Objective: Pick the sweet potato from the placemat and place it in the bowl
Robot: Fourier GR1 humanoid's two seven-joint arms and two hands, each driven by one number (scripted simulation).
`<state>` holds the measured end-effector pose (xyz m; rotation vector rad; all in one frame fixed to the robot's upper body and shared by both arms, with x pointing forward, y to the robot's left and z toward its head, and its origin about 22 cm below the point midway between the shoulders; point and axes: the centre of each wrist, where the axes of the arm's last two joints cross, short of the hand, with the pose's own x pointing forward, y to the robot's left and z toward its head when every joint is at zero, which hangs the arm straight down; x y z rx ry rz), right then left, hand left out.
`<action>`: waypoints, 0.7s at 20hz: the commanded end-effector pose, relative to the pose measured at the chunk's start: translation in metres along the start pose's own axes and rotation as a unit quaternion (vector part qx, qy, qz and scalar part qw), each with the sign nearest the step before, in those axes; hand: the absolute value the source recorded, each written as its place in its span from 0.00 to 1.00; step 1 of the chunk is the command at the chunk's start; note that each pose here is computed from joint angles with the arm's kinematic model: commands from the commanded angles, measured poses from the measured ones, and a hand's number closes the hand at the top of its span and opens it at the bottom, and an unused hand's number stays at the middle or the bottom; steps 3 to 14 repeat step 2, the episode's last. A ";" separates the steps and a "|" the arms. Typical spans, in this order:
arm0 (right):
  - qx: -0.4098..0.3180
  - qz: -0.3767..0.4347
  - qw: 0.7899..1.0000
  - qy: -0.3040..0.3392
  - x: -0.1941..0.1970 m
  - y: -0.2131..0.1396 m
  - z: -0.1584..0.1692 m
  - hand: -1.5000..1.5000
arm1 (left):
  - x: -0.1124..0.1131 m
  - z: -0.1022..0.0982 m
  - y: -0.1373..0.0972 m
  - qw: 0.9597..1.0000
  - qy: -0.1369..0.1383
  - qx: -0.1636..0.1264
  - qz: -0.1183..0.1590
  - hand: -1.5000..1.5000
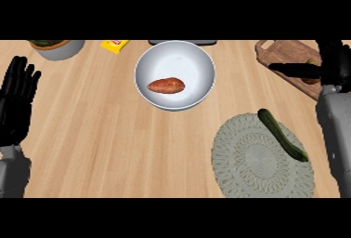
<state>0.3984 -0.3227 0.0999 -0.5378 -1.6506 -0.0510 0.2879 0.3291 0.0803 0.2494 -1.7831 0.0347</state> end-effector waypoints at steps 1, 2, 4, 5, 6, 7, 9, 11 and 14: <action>0.001 -0.013 1.000 -0.013 -0.037 -0.051 0.006 0.00 | -0.002 -0.004 0.023 1.000 0.000 -0.001 0.003 0.50; 0.008 -0.012 1.000 -0.018 -0.027 -0.076 0.005 0.00 | 0.000 -0.004 -0.003 1.000 0.002 -0.001 0.002 0.50; 0.008 -0.012 1.000 -0.018 -0.027 -0.076 0.005 0.00 | 0.000 -0.004 -0.003 1.000 0.002 -0.001 0.002 0.50; 0.008 -0.012 1.000 -0.018 -0.027 -0.076 0.005 0.00 | 0.000 -0.004 -0.003 1.000 0.002 -0.001 0.002 0.50; 0.008 -0.012 1.000 -0.018 -0.027 -0.076 0.005 0.00 | 0.000 -0.004 -0.003 1.000 0.002 -0.001 0.002 0.50; 0.008 -0.012 1.000 -0.018 -0.027 -0.076 0.005 0.00 | 0.000 -0.004 -0.003 1.000 0.002 -0.001 0.002 0.50; 0.008 -0.012 1.000 -0.018 -0.027 -0.076 0.005 0.00 | 0.000 -0.004 -0.003 1.000 0.002 -0.001 0.002 0.50; 0.008 -0.012 1.000 -0.018 -0.027 -0.076 0.005 0.00 | 0.000 -0.004 -0.003 1.000 0.002 -0.001 0.002 0.50; 0.008 -0.012 1.000 -0.018 -0.027 -0.076 0.005 0.00 | 0.000 -0.004 -0.003 1.000 0.002 -0.001 0.002 0.50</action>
